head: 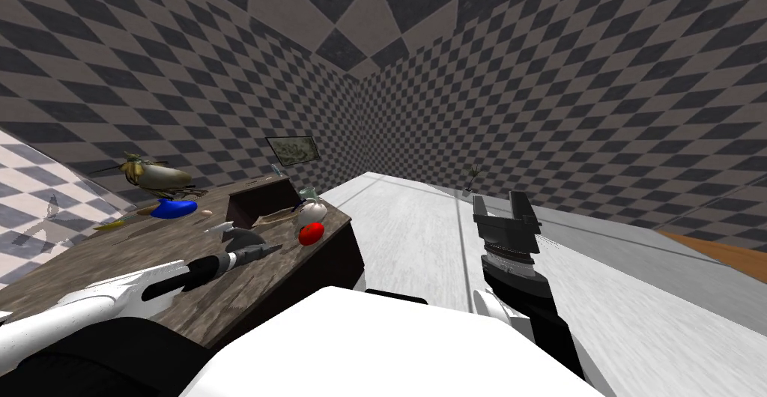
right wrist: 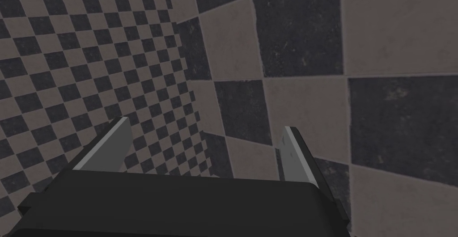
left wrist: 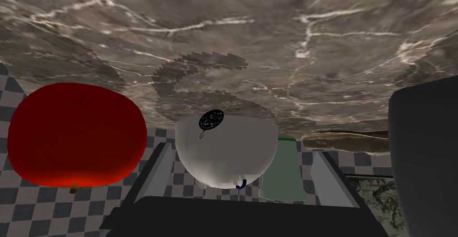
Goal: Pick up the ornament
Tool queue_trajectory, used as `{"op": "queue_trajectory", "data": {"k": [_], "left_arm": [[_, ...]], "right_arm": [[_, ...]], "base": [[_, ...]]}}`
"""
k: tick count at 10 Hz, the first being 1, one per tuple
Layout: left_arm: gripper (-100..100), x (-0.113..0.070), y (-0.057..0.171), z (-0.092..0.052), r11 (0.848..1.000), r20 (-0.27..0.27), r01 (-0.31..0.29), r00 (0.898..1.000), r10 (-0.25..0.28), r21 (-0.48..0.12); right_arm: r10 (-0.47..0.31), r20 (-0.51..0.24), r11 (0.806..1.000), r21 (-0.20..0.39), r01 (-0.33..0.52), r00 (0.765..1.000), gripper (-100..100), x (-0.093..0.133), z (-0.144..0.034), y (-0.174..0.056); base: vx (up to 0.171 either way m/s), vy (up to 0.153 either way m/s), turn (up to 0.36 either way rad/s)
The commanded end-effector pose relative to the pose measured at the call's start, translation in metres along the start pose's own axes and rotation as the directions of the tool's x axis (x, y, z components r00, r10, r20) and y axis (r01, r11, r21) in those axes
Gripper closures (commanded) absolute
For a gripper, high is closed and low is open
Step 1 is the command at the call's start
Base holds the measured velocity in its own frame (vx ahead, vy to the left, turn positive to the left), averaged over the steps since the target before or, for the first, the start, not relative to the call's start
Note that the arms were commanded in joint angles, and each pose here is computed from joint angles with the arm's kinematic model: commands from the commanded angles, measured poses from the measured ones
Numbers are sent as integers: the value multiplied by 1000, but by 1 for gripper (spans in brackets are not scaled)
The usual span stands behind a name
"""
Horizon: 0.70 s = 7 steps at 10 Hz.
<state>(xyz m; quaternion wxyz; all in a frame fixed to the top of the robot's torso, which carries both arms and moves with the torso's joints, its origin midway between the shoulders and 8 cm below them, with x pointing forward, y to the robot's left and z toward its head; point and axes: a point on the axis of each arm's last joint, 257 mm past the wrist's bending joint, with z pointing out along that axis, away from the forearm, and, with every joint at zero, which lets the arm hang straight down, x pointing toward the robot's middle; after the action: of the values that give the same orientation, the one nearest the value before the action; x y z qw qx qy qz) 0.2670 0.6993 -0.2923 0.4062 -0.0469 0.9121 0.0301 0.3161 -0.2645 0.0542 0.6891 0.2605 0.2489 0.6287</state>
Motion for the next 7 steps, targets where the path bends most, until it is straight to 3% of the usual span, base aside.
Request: {"op": "queue_trajectory", "data": {"k": [1, 7], "left_arm": [[-100, -10, 8, 4, 1000, 35, 0, 999, 1, -29], [-100, -52, 41, 16, 990, 149, 27, 989, -6, -139]], "right_arm": [[0, 0, 1000, 0, 0, 1000, 0, 0, 0, 0], [0, 0, 1000, 0, 0, 1000, 0, 0, 0, 0]], "base": [[-49, 29, -93], [-6, 71, -133]]}}
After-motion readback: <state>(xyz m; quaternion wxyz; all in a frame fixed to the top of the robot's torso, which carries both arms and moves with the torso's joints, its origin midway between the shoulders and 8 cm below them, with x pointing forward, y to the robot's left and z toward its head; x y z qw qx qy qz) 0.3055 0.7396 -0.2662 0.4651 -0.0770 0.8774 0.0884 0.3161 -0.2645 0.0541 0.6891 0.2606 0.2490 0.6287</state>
